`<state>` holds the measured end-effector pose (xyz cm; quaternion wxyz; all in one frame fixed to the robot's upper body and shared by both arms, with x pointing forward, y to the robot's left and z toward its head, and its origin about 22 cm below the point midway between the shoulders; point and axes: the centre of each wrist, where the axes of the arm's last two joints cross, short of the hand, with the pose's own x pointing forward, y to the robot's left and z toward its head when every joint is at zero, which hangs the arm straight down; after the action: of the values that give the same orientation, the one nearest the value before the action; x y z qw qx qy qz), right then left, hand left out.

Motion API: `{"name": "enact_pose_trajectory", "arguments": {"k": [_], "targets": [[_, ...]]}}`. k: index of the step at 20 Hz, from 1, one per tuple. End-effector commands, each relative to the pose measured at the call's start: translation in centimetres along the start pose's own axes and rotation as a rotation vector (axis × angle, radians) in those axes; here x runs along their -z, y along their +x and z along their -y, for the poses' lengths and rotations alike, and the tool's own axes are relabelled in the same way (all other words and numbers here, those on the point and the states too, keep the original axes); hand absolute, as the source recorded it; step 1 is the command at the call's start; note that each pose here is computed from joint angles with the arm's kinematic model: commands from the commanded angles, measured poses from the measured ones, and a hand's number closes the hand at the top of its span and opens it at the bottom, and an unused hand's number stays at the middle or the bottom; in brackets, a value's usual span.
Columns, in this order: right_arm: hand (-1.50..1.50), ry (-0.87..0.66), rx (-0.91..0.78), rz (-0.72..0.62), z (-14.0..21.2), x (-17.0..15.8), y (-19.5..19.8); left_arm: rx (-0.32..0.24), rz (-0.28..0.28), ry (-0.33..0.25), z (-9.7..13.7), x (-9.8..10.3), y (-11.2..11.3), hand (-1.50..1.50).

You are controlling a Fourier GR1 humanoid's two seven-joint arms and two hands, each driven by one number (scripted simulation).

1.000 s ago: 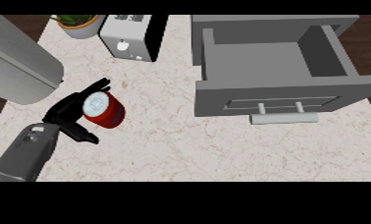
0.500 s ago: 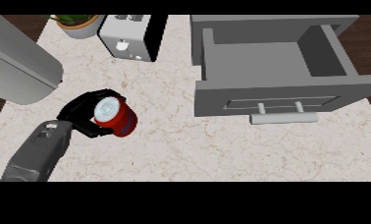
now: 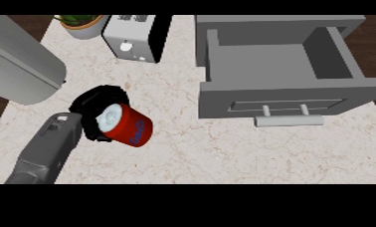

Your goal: Pick up the can, place it into the drawer and close the drawer

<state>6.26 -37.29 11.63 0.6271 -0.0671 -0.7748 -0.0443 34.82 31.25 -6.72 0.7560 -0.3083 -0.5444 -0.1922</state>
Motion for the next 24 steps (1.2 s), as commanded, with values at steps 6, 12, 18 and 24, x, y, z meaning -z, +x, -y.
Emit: {"name": "enact_pose_trajectory", "arguments": {"k": [6, 12, 18, 24], "targets": [[-1.50, -0.043, 0.000, -0.002, 0.5, -0.9, 0.0, -0.182, 0.338, 0.475, 2.2, 1.4, -2.7, 1.50], [-1.50, -0.059, 0.000, -0.001, -0.4, -0.6, -0.8, -0.173, 0.452, 0.628, 4.9, 5.2, -0.3, 1.50], [-1.50, -0.056, -0.030, -0.020, 0.5, -1.1, -0.1, -0.085, 0.508, 0.617, 8.6, 8.0, 5.2, 1.50], [-1.50, -0.043, -0.004, -0.016, -0.9, -1.3, 1.0, -0.059, 0.515, 0.602, 12.6, 8.3, 11.3, 1.50]]}}
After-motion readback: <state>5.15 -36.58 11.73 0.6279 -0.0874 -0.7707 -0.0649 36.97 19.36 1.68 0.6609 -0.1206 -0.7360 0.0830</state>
